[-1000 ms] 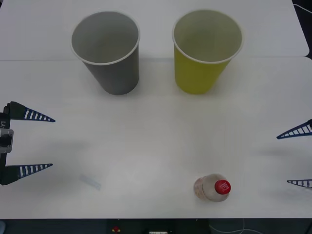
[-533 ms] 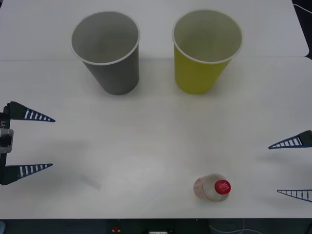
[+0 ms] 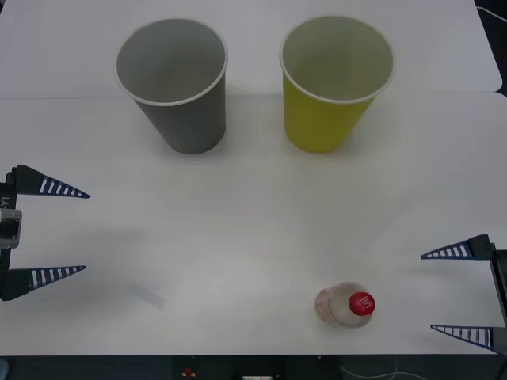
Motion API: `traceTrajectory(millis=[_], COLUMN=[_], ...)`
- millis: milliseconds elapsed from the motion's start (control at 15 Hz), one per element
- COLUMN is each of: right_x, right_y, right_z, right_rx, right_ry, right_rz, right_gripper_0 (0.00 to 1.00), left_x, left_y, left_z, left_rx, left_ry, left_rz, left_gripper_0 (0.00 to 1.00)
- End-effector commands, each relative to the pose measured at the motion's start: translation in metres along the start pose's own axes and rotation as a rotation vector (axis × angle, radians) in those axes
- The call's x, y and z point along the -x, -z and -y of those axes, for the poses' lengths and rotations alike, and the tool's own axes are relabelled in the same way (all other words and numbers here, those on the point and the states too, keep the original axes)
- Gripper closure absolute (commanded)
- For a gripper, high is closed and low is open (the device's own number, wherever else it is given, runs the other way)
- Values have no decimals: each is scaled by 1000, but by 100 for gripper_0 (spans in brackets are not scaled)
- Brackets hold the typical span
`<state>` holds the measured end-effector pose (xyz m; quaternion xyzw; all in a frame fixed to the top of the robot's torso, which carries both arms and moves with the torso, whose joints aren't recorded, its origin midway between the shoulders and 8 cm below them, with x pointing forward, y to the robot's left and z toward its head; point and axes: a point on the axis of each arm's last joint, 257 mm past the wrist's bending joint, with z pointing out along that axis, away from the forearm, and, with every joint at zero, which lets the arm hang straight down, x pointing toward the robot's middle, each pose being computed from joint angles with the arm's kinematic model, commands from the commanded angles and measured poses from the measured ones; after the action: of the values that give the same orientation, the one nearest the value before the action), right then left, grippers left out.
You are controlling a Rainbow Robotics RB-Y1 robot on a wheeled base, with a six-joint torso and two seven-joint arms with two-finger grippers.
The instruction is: Put the can into the green bin and the plastic bottle into the gray bin
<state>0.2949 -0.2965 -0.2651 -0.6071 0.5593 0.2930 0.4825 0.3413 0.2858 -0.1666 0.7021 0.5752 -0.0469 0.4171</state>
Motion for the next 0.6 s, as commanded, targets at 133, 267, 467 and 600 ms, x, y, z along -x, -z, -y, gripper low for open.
traceTrajectory(millis=[133,267,467,600], right_x=[-4,-4,-5,-4], right_y=[-25,-41,-64,-82], right_z=[-7,-10,-16,-22], right_rx=[-13,-19,-24,-18], right_ry=[-9,-15,-24,-40], right_rz=[40,64,95,116], right_gripper_0=[0,0,0,0], left_x=[0,0,0,0], left_y=[0,0,0,0], left_z=[0,0,0,0], left_rx=[0,0,0,0], left_ry=[0,0,0,0], left_rz=[0,0,0,0], left_gripper_0=[0,0,0,0])
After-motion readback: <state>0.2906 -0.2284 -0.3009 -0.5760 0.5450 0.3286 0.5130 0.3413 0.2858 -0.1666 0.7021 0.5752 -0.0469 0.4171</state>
